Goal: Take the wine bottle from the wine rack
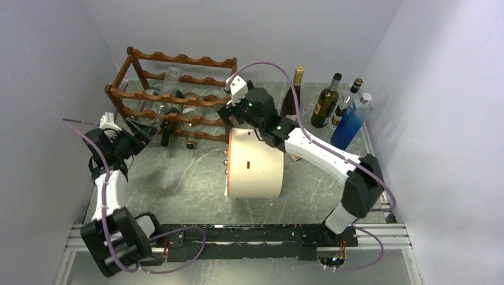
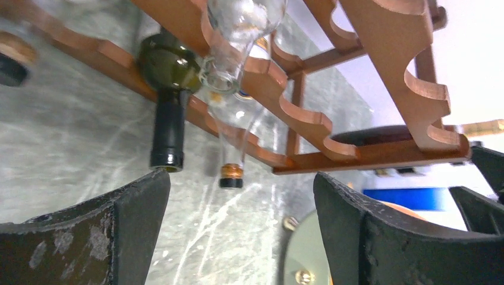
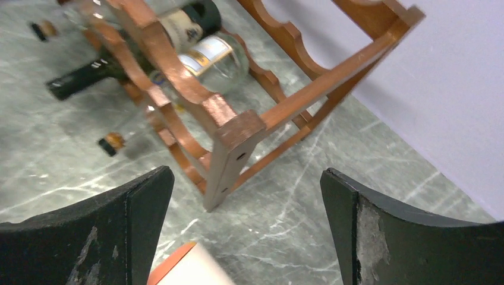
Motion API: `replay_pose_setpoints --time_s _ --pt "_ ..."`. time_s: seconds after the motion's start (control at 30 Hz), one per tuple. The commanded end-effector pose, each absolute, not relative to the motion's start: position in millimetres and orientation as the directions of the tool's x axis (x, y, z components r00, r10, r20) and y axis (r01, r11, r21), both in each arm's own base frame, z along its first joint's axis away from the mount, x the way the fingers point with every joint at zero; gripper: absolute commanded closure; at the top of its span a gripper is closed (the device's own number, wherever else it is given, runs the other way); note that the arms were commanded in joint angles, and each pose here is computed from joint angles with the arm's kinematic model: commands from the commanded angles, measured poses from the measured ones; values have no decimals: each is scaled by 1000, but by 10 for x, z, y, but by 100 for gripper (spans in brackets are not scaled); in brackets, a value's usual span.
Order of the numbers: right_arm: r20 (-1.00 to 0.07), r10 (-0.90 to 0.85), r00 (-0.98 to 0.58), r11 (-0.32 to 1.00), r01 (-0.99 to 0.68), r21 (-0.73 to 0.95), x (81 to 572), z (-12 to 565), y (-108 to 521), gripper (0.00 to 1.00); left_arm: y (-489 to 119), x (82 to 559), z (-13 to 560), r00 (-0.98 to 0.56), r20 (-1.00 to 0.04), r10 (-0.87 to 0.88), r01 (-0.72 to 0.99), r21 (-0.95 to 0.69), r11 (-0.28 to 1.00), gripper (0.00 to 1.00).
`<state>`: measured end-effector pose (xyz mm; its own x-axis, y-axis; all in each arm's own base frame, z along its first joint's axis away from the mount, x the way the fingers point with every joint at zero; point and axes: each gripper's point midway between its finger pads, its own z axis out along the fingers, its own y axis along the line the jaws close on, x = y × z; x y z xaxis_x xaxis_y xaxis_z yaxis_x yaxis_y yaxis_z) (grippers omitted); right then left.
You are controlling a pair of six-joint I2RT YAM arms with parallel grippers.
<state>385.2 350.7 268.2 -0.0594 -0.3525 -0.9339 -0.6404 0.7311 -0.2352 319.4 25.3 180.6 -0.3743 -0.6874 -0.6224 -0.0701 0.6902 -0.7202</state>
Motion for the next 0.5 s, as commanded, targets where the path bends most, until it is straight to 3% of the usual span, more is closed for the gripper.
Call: replay_pose_setpoints --time_s 0.0,0.2,0.47 --pt "-984 -120 134 688 -703 -179 3431 3578 3495 0 48 3318 2036 -369 -579 -727 151 -809 568 8" --pt "-972 127 197 762 -647 -32 3114 4151 3020 0 93 3525 1994 -348 -530 -773 215 -848 485 9" --pt "-969 131 207 660 -748 -70 2729 4345 2987 0 126 3812 1809 -344 -480 -807 205 -877 434 13"
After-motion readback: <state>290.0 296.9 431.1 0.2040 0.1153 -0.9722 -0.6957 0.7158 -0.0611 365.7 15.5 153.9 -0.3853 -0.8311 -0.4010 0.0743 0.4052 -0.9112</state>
